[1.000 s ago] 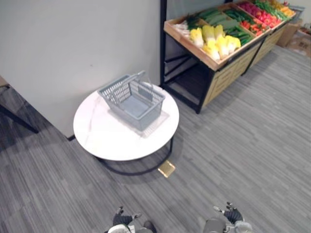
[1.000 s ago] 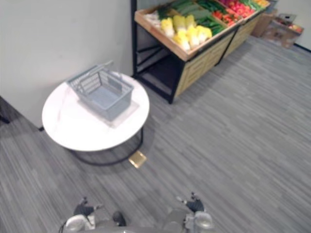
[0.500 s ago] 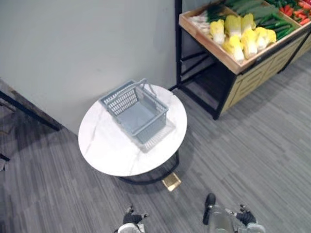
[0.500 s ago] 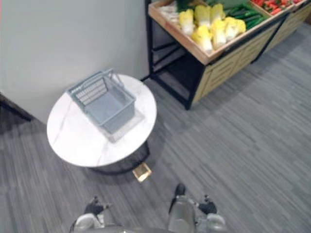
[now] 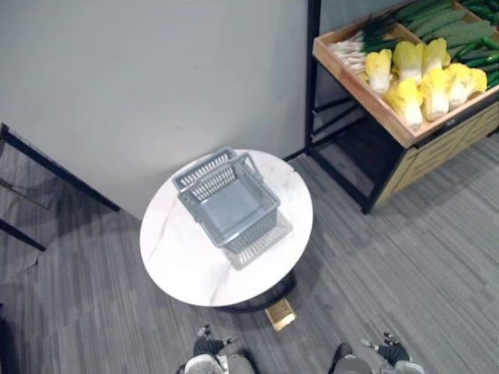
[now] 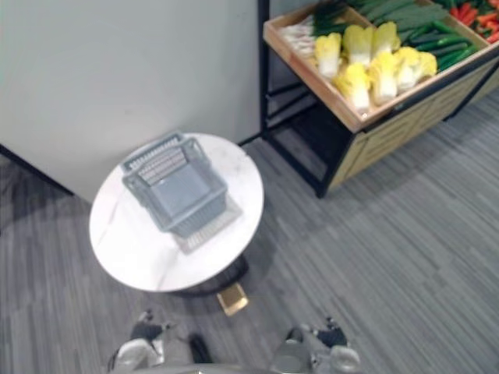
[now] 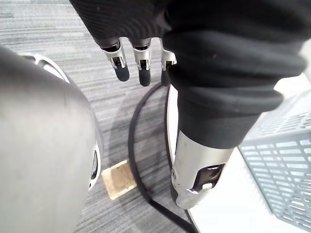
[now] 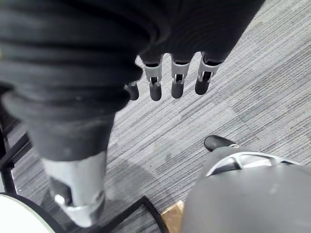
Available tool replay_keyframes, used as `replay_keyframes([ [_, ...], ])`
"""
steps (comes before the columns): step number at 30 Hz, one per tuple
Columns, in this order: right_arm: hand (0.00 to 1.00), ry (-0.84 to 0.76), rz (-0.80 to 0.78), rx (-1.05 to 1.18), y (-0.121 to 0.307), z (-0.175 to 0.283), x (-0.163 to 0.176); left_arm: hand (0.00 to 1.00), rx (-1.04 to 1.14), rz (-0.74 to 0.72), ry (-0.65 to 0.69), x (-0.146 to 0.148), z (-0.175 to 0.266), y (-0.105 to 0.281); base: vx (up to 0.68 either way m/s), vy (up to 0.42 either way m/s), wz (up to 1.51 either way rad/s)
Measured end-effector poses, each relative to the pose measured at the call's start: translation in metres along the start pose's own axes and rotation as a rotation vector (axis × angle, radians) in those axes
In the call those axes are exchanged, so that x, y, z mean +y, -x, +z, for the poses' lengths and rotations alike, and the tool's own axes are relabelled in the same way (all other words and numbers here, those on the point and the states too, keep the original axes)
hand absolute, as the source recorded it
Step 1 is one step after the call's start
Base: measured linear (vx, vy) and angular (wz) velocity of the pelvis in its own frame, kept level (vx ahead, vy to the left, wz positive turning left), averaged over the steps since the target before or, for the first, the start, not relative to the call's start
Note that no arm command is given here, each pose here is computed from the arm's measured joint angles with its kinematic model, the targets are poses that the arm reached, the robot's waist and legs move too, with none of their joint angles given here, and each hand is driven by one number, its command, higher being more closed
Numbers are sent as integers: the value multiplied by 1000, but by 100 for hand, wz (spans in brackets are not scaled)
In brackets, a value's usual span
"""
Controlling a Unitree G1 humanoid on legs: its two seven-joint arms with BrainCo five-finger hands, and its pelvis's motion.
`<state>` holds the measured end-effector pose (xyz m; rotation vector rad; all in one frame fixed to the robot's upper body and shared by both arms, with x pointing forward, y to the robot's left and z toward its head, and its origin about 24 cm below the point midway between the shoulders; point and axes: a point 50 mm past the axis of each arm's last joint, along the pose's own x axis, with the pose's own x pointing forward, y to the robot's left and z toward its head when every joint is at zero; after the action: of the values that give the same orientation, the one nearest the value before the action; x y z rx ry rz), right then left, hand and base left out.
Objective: Pick vegetable in the basket
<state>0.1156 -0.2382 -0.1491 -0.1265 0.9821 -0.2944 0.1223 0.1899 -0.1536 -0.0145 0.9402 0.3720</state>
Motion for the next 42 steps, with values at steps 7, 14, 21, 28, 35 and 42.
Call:
replay_keyframes([
  [7,0,-3,30,-11,3,-2,15,0,-28,-12,-45,2,4,0,90,98,8],
  [14,0,79,29,-147,2,25,15,0,-12,-21,-83,3,-4,2,-61,17,-5],
  [21,0,468,-70,-818,37,171,15,0,-57,1,-169,13,2,1,-88,16,11],
  [28,0,708,-108,-1366,108,291,50,0,-78,47,-151,26,7,0,29,3,25],
  [35,0,841,-106,-1600,151,351,87,0,-73,70,-118,28,9,-1,60,10,33],
  [42,0,886,-74,-1615,158,359,112,0,-16,133,-143,54,-3,1,30,59,13],
])
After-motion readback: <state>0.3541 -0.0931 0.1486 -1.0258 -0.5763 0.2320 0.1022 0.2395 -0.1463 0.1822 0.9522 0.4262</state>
